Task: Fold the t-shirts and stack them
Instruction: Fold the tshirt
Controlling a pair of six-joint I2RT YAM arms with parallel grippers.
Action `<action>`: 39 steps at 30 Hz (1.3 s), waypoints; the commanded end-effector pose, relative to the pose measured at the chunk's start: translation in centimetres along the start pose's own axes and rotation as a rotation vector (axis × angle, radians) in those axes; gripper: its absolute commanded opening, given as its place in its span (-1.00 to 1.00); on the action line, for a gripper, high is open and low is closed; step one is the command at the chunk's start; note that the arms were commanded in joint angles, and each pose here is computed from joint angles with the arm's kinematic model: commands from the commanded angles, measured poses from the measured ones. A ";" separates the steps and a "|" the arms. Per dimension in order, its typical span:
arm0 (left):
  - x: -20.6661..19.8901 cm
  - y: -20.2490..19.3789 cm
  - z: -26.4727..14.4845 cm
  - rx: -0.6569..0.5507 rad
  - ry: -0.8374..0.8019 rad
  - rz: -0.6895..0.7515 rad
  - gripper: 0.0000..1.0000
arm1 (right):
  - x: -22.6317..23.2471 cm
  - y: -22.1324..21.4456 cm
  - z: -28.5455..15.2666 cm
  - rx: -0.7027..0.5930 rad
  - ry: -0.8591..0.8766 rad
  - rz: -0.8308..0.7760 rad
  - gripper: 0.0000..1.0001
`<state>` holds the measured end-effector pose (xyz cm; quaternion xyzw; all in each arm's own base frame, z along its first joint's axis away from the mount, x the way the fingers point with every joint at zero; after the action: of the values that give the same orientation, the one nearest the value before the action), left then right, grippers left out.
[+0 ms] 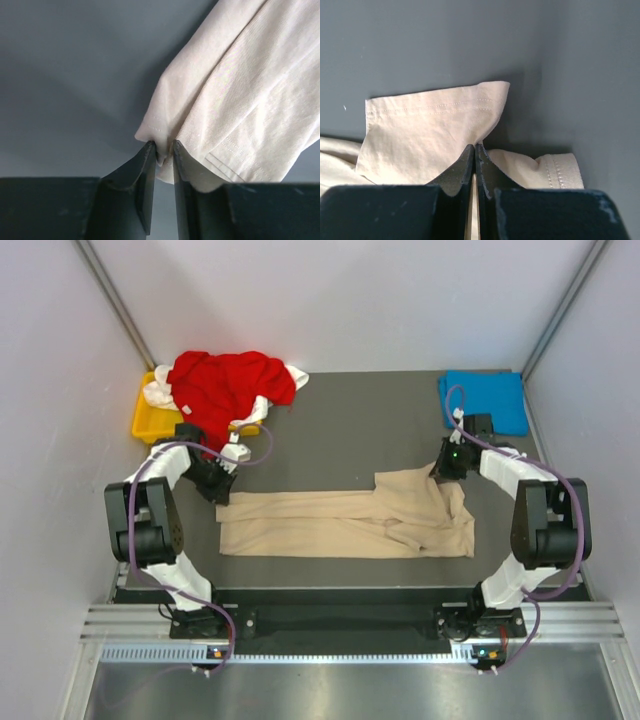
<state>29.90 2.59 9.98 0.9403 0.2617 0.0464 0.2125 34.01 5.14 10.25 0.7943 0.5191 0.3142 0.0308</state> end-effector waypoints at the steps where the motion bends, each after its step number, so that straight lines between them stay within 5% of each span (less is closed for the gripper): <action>1: -0.3 -0.5 0.1 0.023 -0.030 -0.003 -0.47 | 1.2 1.8 -1.3 -0.068 0.052 -0.037 -1.00; 8: 0.1 -0.8 0.1 0.040 -0.038 -0.025 -0.30 | 0.9 1.6 -1.1 -0.062 0.043 -0.042 -1.00; 16: -0.9 -1.4 -0.9 0.051 -0.079 -0.012 -0.33 | 0.9 1.5 -0.8 -0.052 0.053 -0.042 -1.00; 29: -1.0 -1.0 -1.8 0.043 -0.067 0.003 -0.87 | 1.0 1.9 -0.7 -0.056 0.048 -0.046 -1.00; 39: -0.6 -0.5 -2.6 0.018 0.028 0.005 -0.85 | 1.4 2.0 -2.0 -0.077 0.055 -0.062 -1.00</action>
<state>28.34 3.64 10.67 0.9448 0.2660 0.0201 0.1903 34.00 5.20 10.35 0.7862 0.5294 0.3174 0.0290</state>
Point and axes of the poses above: each gripper's point midway between its finger pads, its own z axis out along the fingers, its own x axis along the line the jaws close on, y = z × x, the point moved 6 cm from there along -z, back along the fingers, and after that the axes turned 14 degrees about z, right-handed, at the moved point
